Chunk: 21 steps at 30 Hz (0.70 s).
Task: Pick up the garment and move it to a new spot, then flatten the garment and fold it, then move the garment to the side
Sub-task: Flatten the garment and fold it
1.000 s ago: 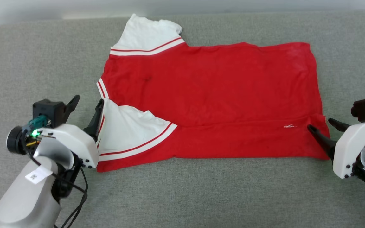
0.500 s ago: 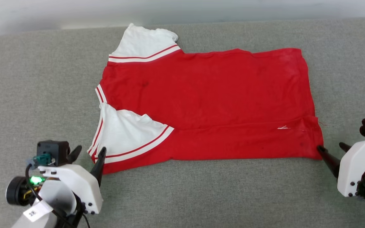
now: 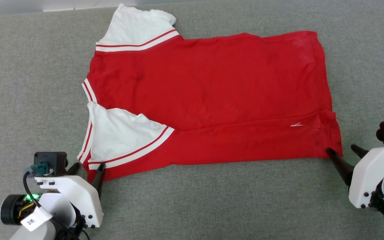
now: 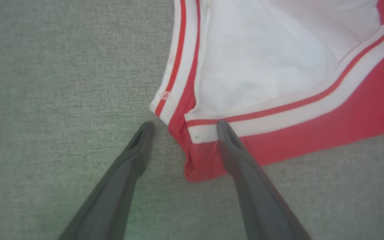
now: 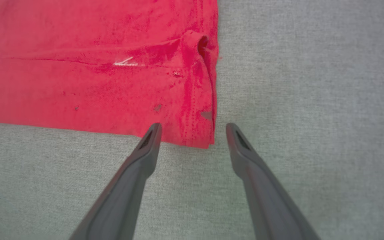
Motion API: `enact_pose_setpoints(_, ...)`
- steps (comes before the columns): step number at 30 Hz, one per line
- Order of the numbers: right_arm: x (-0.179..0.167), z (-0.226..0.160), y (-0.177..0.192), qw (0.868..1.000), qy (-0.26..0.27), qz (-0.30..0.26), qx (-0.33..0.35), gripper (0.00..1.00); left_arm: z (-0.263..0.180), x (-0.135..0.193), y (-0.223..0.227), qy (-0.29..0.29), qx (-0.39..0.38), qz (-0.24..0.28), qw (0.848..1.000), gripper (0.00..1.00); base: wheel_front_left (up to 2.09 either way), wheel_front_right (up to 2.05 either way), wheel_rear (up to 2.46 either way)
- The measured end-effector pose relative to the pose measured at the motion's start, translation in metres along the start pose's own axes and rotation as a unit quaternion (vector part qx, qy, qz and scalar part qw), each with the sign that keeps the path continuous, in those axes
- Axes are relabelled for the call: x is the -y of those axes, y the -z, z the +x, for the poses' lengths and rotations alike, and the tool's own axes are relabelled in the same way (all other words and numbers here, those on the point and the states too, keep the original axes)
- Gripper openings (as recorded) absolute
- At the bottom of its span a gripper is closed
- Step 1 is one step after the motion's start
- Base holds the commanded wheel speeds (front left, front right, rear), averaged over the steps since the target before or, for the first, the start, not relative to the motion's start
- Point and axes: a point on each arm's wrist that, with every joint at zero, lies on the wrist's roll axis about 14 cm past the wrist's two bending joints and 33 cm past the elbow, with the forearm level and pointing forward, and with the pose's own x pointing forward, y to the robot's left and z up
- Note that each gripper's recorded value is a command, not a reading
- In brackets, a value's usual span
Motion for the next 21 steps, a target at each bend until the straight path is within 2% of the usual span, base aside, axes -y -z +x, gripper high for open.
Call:
enact_pose_setpoints(7,0.003,0.004,0.001,1.000,0.005,0.004,-0.001,1.00,0.014,-0.001,0.012,0.006,-0.041,0.011,0.999,1.00,0.00,0.00,0.00)
enact_pose_setpoints(8,0.003,0.005,0.001,1.000,0.005,0.004,-0.001,1.00,0.015,0.003,0.014,0.014,-0.047,0.011,0.999,0.45,0.00,0.00,0.00)
enact_pose_setpoints(9,0.003,0.005,0.000,1.000,0.005,0.003,0.000,1.00,0.015,0.003,0.015,0.016,-0.048,0.012,0.999,0.00,0.00,0.00,0.00)
enact_pose_setpoints(18,0.006,0.002,-0.004,1.000,0.018,-0.018,0.002,1.00,0.003,0.012,0.004,0.031,-0.014,0.013,0.999,0.00,0.00,0.00,0.00)
enact_pose_setpoints(21,0.008,0.005,0.001,0.999,0.028,-0.032,-0.021,1.00,-0.008,0.012,-0.016,0.026,0.031,0.023,0.999,0.00,0.00,0.00,0.00)
